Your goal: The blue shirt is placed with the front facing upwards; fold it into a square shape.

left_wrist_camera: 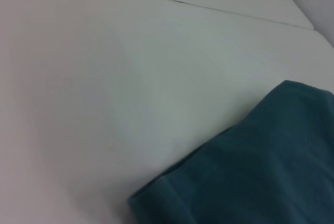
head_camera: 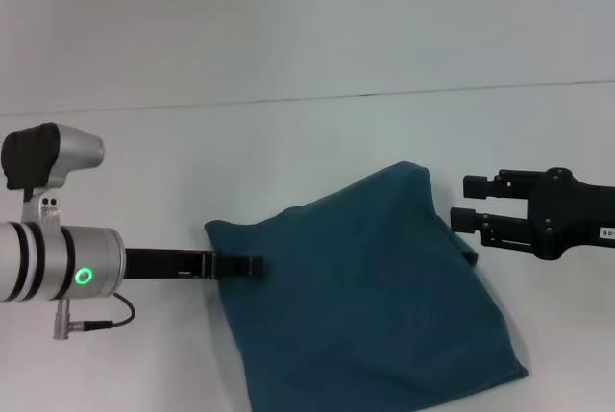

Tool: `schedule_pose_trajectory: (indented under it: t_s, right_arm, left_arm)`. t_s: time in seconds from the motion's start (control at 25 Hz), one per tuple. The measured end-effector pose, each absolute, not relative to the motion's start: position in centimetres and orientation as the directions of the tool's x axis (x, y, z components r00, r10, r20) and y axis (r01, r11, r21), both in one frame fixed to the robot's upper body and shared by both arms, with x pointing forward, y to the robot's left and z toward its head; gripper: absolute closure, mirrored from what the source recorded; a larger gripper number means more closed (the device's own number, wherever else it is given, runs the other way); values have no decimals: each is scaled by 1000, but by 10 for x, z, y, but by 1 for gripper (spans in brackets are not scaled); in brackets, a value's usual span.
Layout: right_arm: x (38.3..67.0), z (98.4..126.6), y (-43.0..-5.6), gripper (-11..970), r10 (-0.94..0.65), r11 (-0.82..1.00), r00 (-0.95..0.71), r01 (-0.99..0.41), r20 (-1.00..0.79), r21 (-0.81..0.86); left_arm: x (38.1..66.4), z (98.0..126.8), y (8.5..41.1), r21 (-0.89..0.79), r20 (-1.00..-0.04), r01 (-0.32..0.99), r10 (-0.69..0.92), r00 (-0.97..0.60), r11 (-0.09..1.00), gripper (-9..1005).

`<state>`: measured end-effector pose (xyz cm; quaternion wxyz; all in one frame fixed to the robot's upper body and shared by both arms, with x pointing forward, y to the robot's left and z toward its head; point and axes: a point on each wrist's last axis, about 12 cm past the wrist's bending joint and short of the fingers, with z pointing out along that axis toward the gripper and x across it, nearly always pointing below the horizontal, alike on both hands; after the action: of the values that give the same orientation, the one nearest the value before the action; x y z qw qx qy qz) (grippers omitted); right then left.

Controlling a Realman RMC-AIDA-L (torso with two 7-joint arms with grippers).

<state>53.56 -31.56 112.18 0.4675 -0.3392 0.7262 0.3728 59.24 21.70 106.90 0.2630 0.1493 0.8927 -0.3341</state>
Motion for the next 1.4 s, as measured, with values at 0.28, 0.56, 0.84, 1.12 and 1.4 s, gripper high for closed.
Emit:
schedule_pose_trajectory:
  t_s: [0.28,0.56,0.84,1.12,1.4]
  right_arm:
    - [536,1122,-315,361,-143,492,-331,-842,-933,223]
    - [536,1122,-315,363,-142,492,-330,-842,-933,223]
    - [537,1122,-315,358,-142,493,-330,-841,-933,222]
    - [536,1120,-314,352,-142,493,-325,-842,-935,218]
    - [536,1119,-313,346,-139,493,-327,-842,-935,221]
  left_arm:
    - [592,1069,214,-508,-571,454,108,-814,732,322]
    - [593,1070,214,-506,-573,452,105,-813,735,600]
    - [595,1071,213,-501,-578,454,105,-809,737,978]
    - [598,1072,214,-495,-584,450,99,-806,743,982]
    - [602,1075,222,-490,-594,431,71,-801,758,981]
